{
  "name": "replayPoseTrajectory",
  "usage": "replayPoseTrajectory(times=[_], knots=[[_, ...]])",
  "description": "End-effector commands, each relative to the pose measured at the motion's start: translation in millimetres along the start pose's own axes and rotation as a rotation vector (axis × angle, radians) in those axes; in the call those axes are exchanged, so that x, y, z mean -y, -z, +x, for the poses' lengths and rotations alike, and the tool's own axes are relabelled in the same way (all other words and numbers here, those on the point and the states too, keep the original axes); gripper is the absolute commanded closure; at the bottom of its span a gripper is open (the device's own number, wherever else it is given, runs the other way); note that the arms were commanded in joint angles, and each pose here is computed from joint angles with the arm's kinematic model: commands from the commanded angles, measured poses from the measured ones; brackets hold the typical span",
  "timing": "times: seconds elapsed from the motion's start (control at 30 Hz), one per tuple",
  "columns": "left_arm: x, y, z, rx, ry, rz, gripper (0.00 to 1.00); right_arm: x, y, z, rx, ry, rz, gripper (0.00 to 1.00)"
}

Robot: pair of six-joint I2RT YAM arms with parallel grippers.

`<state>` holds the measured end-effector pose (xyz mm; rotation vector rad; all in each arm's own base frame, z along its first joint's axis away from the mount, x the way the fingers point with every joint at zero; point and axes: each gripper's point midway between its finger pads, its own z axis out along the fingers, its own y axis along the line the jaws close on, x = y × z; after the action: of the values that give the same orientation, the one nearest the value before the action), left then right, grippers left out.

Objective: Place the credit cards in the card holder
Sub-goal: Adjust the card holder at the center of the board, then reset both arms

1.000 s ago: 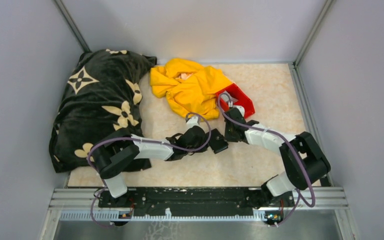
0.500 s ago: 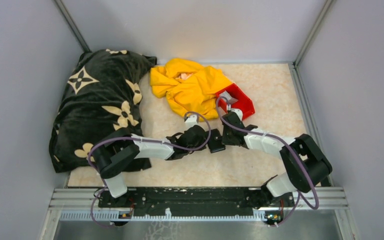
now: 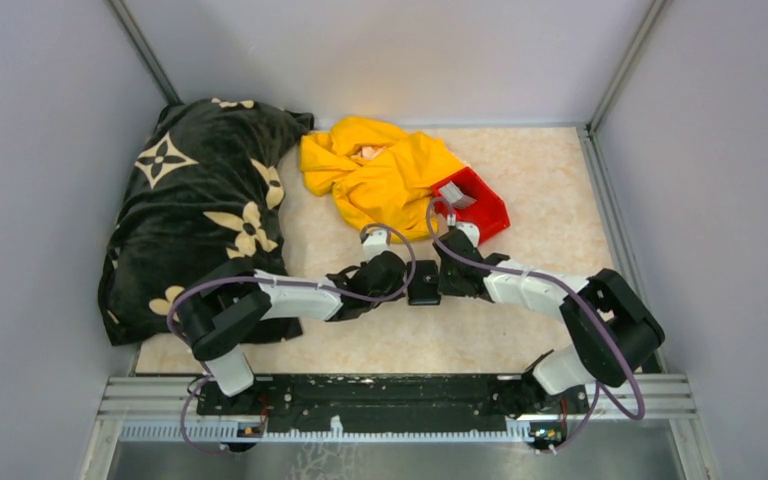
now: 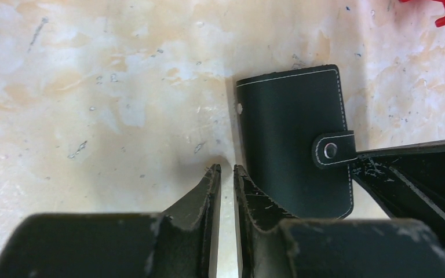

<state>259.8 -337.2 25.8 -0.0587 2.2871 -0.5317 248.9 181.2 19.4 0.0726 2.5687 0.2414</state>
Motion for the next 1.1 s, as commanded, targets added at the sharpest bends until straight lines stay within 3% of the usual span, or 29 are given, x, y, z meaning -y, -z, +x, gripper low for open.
replayPoseTrajectory(times=[0.0, 0.13, 0.27, 0.43, 0.53, 0.57, 0.73, 0.87, 1.07], knots=[[-23, 8, 2, -0.007, -0.036, -0.069, 0.79, 9, 6, 6, -0.006, 0.002, 0.047, 1.00], [-26, 19, -13, 0.033, -0.035, -0.094, 0.78, 16, 15, -10, 0.053, 0.013, 0.094, 0.99], [-27, 38, -41, 0.097, -0.060, -0.125, 0.71, 18, 36, -39, 0.160, 0.029, 0.107, 0.87], [-40, 73, -84, 0.230, -0.101, -0.186, 0.35, 25, 75, -87, 0.352, 0.033, 0.152, 0.71], [-48, 92, -109, 0.320, -0.129, -0.221, 0.07, 38, 97, -110, 0.456, 0.008, 0.210, 0.43], [-53, 97, -115, 0.342, -0.138, -0.236, 0.02, 44, 104, -117, 0.486, 0.011, 0.236, 0.39], [-73, 107, -140, 0.443, -0.125, -0.270, 0.01, 67, 130, -138, 0.628, 0.018, 0.349, 0.02], [-98, 113, -148, 0.507, -0.063, -0.304, 0.00, 70, 137, -141, 0.658, 0.004, 0.347, 0.01], [-129, 117, -163, 0.626, -0.135, -0.432, 0.00, 77, 139, -138, 0.700, -0.102, 0.356, 0.01]])
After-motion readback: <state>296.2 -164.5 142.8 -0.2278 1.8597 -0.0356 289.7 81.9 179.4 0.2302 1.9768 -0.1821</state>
